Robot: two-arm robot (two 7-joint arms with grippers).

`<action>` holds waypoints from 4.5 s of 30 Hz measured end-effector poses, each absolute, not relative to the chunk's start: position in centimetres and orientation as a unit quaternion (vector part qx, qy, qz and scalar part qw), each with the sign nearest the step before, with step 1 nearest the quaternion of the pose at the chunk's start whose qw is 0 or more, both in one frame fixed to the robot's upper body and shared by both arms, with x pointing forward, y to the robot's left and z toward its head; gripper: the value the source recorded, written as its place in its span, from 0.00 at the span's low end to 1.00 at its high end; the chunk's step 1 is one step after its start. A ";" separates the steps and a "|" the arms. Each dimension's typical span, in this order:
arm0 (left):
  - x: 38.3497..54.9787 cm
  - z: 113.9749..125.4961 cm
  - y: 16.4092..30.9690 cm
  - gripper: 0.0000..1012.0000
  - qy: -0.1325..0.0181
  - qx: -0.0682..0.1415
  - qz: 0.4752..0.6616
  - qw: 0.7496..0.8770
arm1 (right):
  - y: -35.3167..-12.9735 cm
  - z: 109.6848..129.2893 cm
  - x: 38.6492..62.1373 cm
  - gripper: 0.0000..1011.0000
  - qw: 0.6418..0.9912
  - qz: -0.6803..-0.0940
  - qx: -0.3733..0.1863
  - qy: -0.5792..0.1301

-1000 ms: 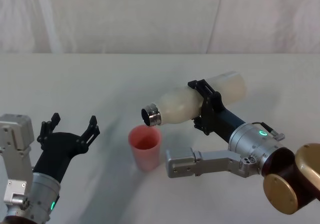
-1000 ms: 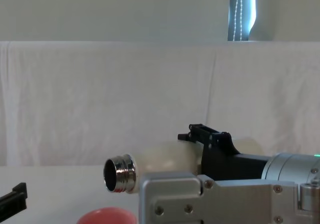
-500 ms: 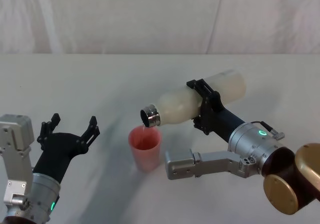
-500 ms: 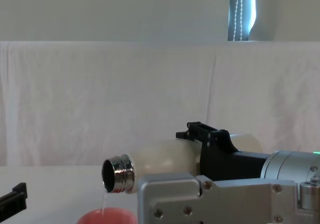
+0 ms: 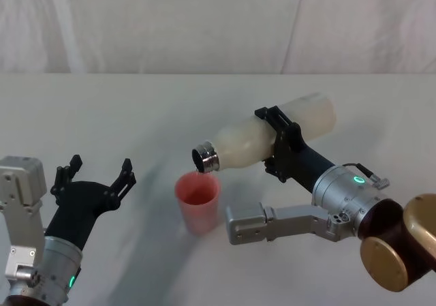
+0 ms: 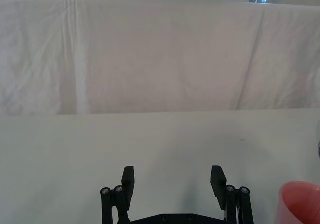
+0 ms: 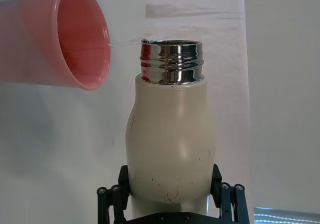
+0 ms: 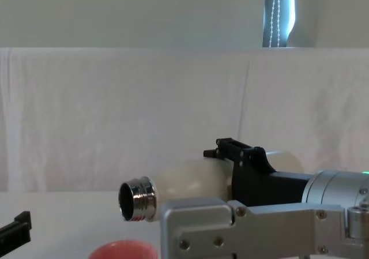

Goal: Grasp the thermos with one hand and pour water into the cup lid.

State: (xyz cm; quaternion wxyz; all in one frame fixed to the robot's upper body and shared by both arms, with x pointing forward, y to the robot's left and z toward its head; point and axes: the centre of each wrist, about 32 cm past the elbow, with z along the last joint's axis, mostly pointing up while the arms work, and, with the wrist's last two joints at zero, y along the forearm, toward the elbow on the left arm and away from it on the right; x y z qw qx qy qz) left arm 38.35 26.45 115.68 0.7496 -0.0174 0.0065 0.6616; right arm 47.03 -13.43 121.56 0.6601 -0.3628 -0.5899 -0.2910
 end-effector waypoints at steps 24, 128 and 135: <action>38.4 115.7 26.5 0.99 0.006 -0.017 0.662 0.750 | -13.6 121.8 47.1 0.94 0.656 -0.287 -0.362 -0.597; 38.4 115.7 26.5 0.99 0.006 -0.017 0.662 0.750 | -14.0 122.3 47.2 0.94 0.683 -0.304 -0.325 -0.579; 38.4 115.7 26.5 0.99 0.006 -0.017 0.662 0.750 | -14.2 122.2 47.3 0.94 0.706 -0.318 -0.299 -0.557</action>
